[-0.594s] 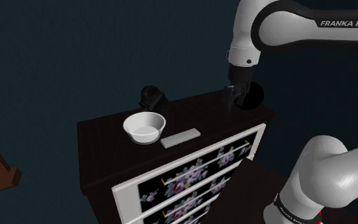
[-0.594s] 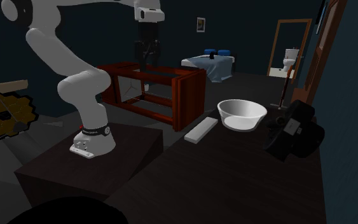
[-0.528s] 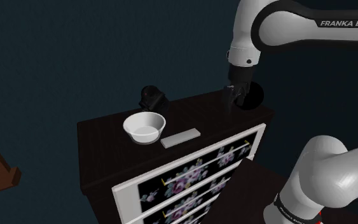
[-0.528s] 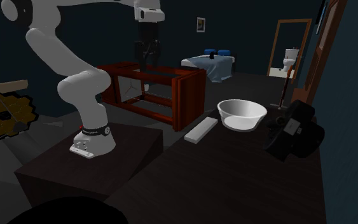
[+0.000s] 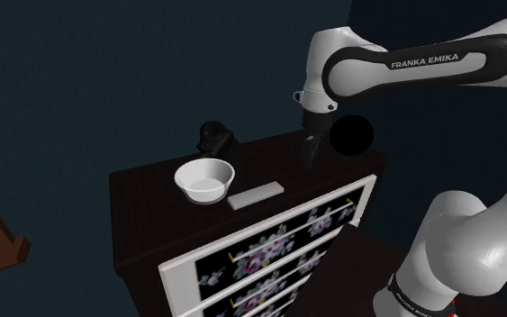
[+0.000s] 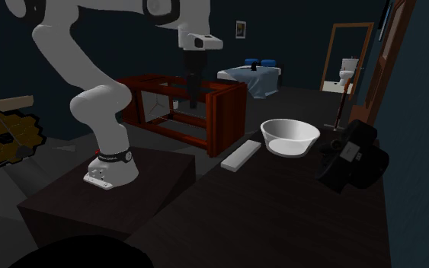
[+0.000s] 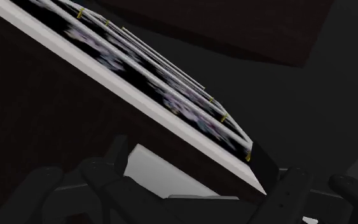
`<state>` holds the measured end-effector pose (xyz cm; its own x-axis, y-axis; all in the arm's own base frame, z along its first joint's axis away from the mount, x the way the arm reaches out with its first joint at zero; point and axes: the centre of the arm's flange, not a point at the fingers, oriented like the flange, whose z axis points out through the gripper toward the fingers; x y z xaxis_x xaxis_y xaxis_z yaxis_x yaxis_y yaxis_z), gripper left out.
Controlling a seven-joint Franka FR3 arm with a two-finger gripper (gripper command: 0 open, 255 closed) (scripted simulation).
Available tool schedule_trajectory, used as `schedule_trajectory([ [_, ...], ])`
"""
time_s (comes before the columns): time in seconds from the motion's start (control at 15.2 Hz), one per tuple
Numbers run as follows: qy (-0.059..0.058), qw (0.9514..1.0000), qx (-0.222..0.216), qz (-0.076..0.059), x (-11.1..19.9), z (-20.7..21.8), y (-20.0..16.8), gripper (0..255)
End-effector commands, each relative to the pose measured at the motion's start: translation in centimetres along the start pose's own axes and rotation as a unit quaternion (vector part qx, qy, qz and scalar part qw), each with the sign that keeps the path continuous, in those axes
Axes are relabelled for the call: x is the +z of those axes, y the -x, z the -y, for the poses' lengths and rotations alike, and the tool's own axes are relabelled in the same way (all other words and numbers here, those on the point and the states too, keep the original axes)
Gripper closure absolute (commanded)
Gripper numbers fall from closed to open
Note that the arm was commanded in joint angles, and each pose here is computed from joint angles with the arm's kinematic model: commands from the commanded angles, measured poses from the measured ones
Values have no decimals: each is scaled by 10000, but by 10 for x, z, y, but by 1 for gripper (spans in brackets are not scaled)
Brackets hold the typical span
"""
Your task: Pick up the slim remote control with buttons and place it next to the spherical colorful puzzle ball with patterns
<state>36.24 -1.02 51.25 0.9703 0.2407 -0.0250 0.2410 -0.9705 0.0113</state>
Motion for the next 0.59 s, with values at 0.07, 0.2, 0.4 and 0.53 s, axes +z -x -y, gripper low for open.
schedule_trajectory([
  [0.07,22,9970,-772,-42,28,-7,-30,0],
  [0.2,32,9920,-1259,-64,45,-10,-49,0],
  [0.4,47,9801,-1984,-96,71,-12,-78,0],
  [0.53,57,9692,-2461,-117,88,-11,-97,0],
])
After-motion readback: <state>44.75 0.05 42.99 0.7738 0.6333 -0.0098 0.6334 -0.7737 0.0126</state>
